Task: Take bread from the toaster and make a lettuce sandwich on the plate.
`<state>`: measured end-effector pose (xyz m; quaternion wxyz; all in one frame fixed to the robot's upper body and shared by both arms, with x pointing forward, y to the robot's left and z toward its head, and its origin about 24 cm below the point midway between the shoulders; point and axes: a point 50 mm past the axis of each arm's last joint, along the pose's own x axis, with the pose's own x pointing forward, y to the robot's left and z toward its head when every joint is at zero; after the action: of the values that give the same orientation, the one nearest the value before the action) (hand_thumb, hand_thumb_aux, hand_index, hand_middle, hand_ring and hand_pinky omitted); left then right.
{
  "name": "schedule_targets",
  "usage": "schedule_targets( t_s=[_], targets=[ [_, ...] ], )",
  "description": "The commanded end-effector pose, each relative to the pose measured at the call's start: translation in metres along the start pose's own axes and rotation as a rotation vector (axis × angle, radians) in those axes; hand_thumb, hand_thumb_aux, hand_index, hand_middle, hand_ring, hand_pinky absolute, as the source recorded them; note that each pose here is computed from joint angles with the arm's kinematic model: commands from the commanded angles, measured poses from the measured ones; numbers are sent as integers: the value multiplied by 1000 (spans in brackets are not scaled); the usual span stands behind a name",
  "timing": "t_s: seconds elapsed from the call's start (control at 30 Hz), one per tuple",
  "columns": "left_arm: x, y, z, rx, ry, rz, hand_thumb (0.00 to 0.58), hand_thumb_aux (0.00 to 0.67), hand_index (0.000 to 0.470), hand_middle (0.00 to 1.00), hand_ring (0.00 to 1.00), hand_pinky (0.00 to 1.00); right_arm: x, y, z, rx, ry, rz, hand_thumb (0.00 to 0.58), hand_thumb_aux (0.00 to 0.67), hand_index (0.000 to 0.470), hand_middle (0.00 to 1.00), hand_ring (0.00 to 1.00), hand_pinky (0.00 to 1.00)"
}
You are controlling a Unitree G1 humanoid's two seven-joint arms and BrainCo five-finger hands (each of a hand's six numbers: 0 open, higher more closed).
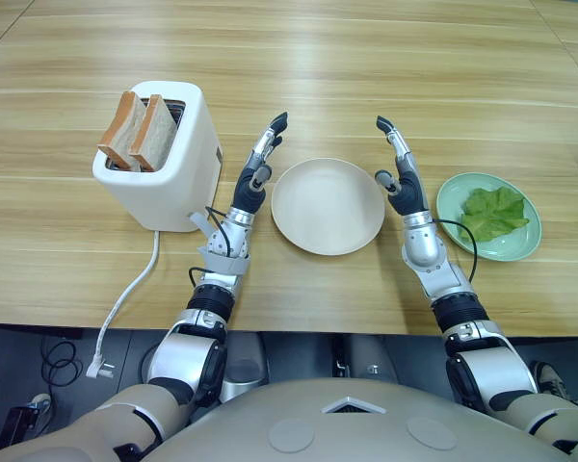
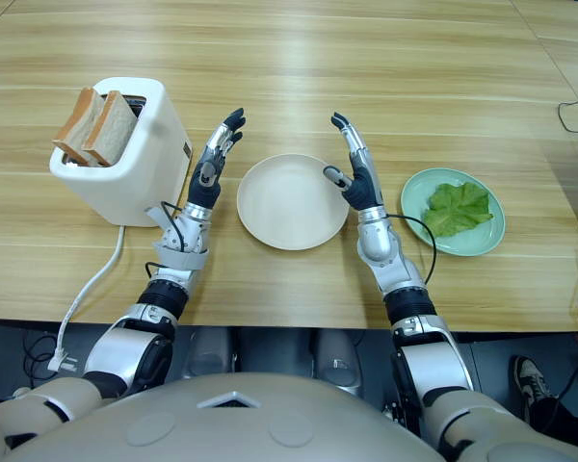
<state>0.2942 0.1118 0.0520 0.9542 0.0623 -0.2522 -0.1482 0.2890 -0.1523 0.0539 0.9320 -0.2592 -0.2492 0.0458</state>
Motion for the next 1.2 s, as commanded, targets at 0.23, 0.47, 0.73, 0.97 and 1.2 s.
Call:
schedule_targets(
  t_s=[0.23, 0.47, 0.73, 0.97, 1.2],
  targets=[
    [1, 1, 3, -1, -11, -4, 0, 0, 0, 0, 0, 0, -1, 0, -1, -4, 4, 9, 0, 0, 0, 0, 0, 0],
    [6, 17, 52, -131, -223, 9, 0, 0, 0, 0, 0, 0, 0, -1, 1, -2, -7, 5, 0, 0, 0, 0, 0, 0],
    [-11, 105, 143, 161, -492, 132, 0, 0, 0, 0, 0, 0, -1, -3, 2, -4, -8, -4, 0, 0, 0, 0, 0, 0],
    [-43, 195, 151, 604, -287, 337, 0, 0, 0, 0, 0, 0, -3, -5, 3, -6, -10, -15, 0, 0, 0, 0, 0, 0],
    [-66, 235, 99, 958, 196, 333, 0, 0, 0, 0, 0, 0, -5, -8, 1, -12, 3, -23, 0, 0, 0, 0, 0, 0]
  ],
)
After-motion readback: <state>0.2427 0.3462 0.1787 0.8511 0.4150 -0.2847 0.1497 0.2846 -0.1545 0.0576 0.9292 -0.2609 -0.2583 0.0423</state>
